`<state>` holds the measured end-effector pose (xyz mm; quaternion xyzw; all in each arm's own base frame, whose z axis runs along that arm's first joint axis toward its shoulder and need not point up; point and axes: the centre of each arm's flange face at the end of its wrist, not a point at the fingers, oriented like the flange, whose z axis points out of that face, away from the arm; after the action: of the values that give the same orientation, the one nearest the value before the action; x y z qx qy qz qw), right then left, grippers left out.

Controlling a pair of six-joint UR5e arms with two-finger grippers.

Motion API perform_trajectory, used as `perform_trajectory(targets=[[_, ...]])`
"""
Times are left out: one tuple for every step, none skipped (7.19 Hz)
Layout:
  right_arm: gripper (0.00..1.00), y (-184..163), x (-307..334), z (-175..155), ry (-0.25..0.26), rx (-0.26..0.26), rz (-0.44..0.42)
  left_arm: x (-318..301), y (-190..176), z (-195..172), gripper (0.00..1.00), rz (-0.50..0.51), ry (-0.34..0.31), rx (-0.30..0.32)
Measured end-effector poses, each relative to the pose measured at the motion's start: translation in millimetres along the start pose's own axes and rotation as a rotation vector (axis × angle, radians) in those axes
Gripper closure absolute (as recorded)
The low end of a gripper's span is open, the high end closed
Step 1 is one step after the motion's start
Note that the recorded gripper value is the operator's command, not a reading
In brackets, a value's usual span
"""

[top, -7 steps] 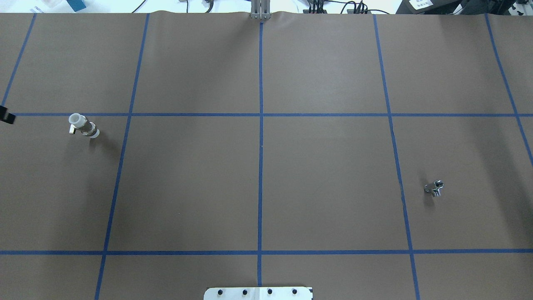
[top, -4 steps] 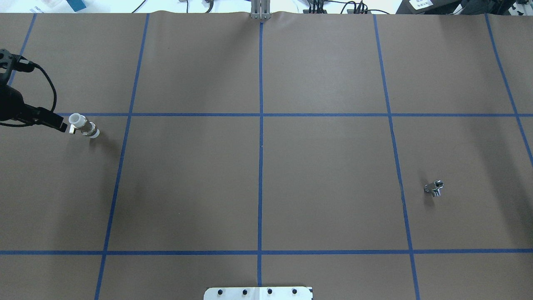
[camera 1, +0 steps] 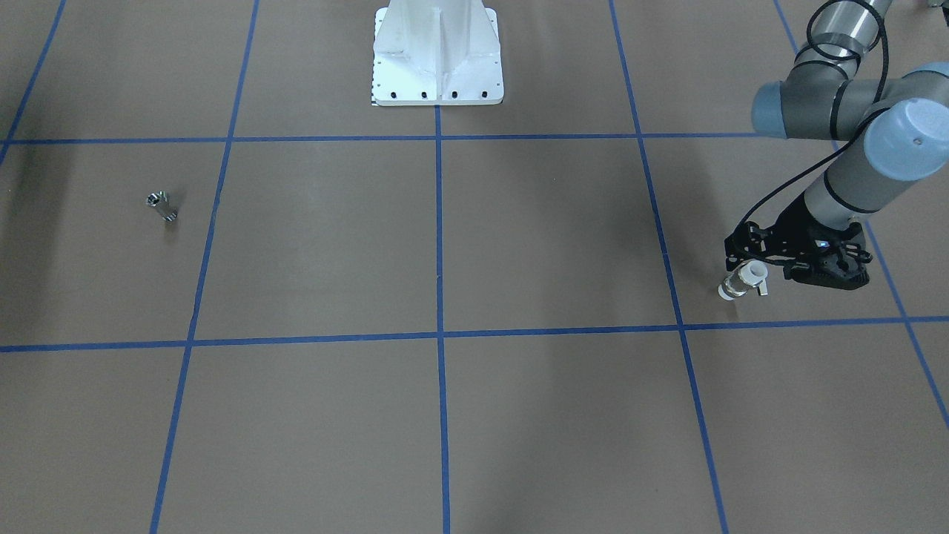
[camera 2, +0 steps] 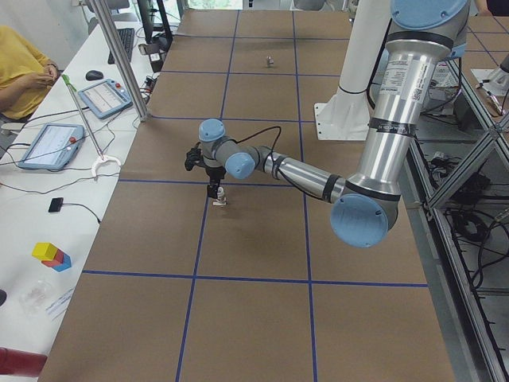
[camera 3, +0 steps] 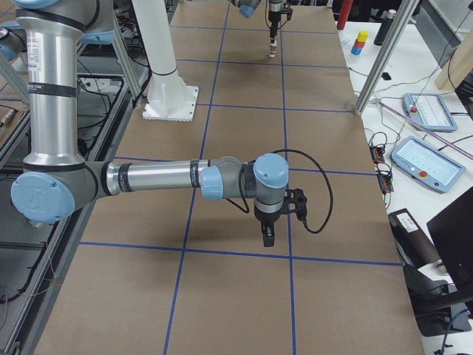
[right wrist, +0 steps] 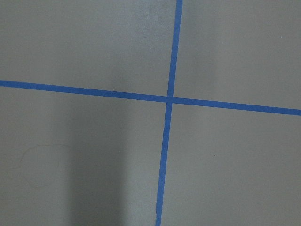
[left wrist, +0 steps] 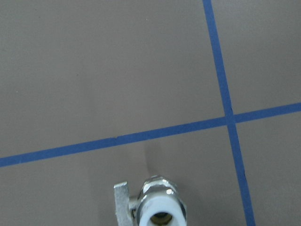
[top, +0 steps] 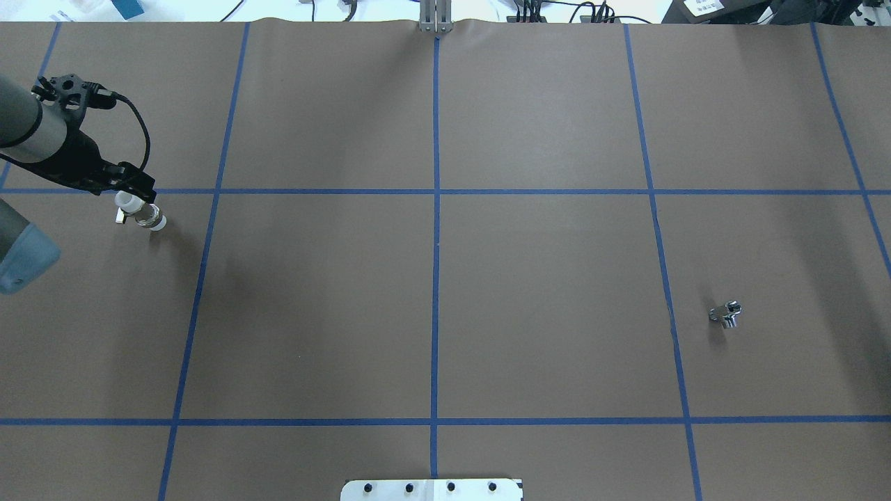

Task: Assemble PPR valve and pipe with both arms
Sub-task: 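Lower the left gripper onto the white PPR valve and grasp it, then carry the valve with the left gripper to the table centre and set it upright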

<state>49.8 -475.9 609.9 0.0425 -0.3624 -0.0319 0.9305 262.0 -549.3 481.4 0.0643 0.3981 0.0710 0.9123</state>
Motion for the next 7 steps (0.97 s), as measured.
perform_trajectory(targets=[[0.00,-0.2,-0.6,0.3,0.000,0.000,0.011,1.8,-1.3,9.3,0.00,0.000,-0.004,-0.015],[0.00,-0.4,-1.4,0.7,-0.001,0.000,0.028,3.5,0.5,19.8,0.00,0.001,-0.008,-0.033],[0.00,-0.6,-2.0,1.2,-0.001,0.000,0.036,4.8,2.3,27.1,0.01,0.003,-0.011,-0.046],[0.00,-0.6,-2.2,1.3,0.000,0.000,0.038,5.3,3.2,30.2,0.17,0.004,-0.012,-0.051],[0.00,-0.7,-2.2,1.5,0.001,-0.001,0.039,6.1,3.5,30.8,0.44,0.005,-0.012,-0.053],[0.00,-0.7,-2.1,1.7,0.001,-0.001,0.040,6.7,3.7,30.4,0.64,0.006,-0.011,-0.054],[0.00,-0.7,-2.1,1.7,0.001,-0.001,0.040,7.0,4.2,30.1,0.84,0.006,-0.010,-0.054]])
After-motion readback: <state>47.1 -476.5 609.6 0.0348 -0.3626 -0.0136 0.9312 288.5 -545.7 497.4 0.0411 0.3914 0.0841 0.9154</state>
